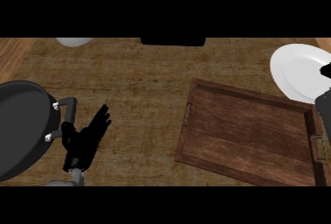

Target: Pick the lemon from the tray and place it in the plate

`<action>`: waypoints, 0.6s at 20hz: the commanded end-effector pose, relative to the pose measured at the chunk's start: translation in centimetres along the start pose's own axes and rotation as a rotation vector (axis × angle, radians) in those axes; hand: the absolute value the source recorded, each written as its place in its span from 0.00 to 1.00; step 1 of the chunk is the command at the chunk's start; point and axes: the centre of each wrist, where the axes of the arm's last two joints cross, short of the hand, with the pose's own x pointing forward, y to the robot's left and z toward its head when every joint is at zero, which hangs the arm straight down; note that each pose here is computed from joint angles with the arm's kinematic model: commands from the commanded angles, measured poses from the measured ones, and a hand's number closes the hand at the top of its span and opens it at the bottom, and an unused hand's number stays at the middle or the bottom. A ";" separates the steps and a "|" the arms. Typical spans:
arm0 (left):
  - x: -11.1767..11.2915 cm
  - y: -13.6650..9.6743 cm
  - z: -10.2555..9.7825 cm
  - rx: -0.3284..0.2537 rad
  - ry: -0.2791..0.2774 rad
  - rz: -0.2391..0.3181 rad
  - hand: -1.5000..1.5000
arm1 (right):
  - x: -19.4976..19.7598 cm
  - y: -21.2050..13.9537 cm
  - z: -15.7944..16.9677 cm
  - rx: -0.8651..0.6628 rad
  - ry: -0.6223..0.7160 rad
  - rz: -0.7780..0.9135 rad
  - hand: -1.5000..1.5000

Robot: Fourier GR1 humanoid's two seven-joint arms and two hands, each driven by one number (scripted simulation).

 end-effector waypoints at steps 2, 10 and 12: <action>-0.3 -0.3 0.2 -0.002 0.007 -0.003 0.50 | -2.2 0.0 -2.1 0.168 0.164 0.170 0.00; -0.1 0.6 -0.4 0.000 0.009 0.013 0.50 | -2.6 -0.1 -2.1 0.313 0.129 0.033 0.00; 0.2 0.0 0.0 0.003 0.021 0.001 0.50 | -2.9 -0.2 -2.1 0.277 0.102 -0.020 0.00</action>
